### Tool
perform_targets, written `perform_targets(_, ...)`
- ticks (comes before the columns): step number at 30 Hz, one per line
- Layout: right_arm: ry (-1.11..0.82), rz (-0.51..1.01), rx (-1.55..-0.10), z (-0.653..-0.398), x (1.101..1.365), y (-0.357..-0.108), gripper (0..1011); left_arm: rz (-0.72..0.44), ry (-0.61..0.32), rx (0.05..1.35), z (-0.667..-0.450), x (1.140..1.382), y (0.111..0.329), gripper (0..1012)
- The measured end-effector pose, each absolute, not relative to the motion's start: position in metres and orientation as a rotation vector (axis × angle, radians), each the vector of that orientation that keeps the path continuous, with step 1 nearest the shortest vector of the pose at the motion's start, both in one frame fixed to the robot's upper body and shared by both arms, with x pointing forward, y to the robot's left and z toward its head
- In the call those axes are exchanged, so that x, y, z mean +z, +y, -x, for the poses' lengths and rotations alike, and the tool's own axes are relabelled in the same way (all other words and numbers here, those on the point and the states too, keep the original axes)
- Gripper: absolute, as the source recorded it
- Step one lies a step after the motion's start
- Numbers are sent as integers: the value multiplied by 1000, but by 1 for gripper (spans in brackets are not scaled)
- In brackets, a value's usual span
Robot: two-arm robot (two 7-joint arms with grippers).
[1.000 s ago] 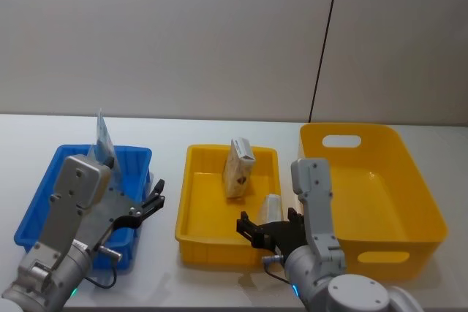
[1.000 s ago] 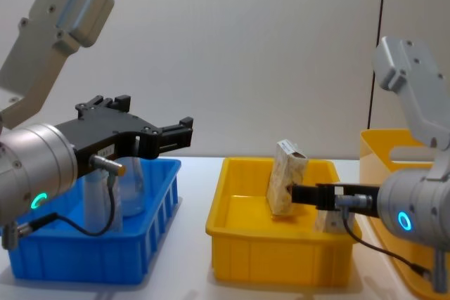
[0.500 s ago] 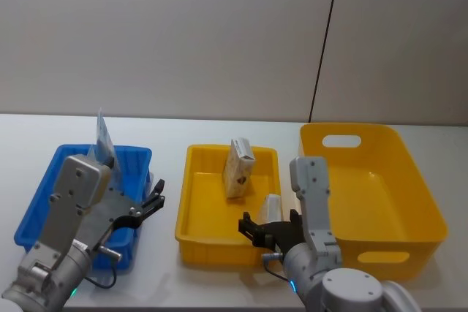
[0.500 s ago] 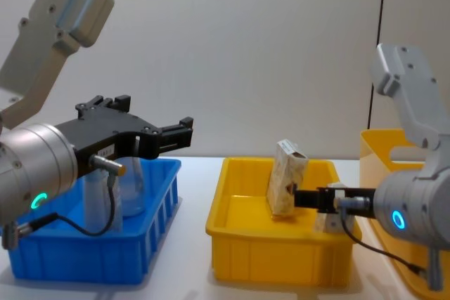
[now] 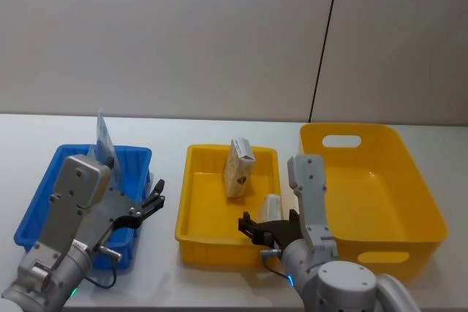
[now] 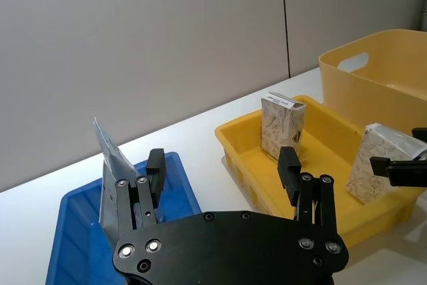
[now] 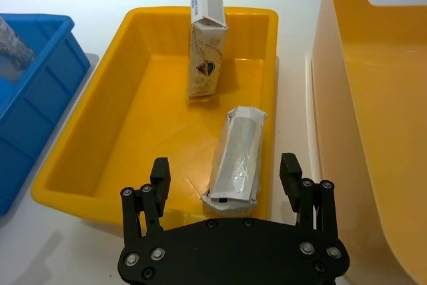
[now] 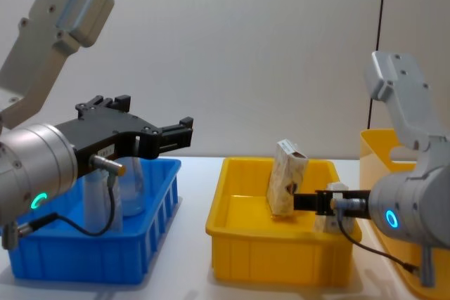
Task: Bimanual collaborative sorting of washing and personal care products
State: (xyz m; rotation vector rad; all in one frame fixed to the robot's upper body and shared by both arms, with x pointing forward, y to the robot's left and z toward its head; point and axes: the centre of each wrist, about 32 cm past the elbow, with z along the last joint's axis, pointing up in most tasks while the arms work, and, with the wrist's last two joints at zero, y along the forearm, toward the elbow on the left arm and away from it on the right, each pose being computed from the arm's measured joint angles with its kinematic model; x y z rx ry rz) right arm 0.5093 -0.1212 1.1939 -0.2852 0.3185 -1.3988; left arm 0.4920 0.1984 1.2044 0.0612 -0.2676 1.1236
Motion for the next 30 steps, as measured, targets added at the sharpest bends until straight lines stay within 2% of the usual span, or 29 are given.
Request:
perform_targets(11,330,291,-1404,-517,1192,-122,978,-61,-268,1124,-492,1204,198,1001)
perform_targets(19,333,290,-1404,-522,1191,-123,764,-61,-268,1124,-492,1204,198,1001)
perform_targets(20,333,291,-1404,-523,1191,-123,705,-61,-268,1124,-492,1204,198,1001)
perform_targets(24,334,291,-1404,-524,1191,-123,611,-61,-268,1124,-492,1204,198,1001)
perform_targets(30,334,289,-1402,-526,1191,-123,405,-61,-268,1124,-492,1204,198,1001)
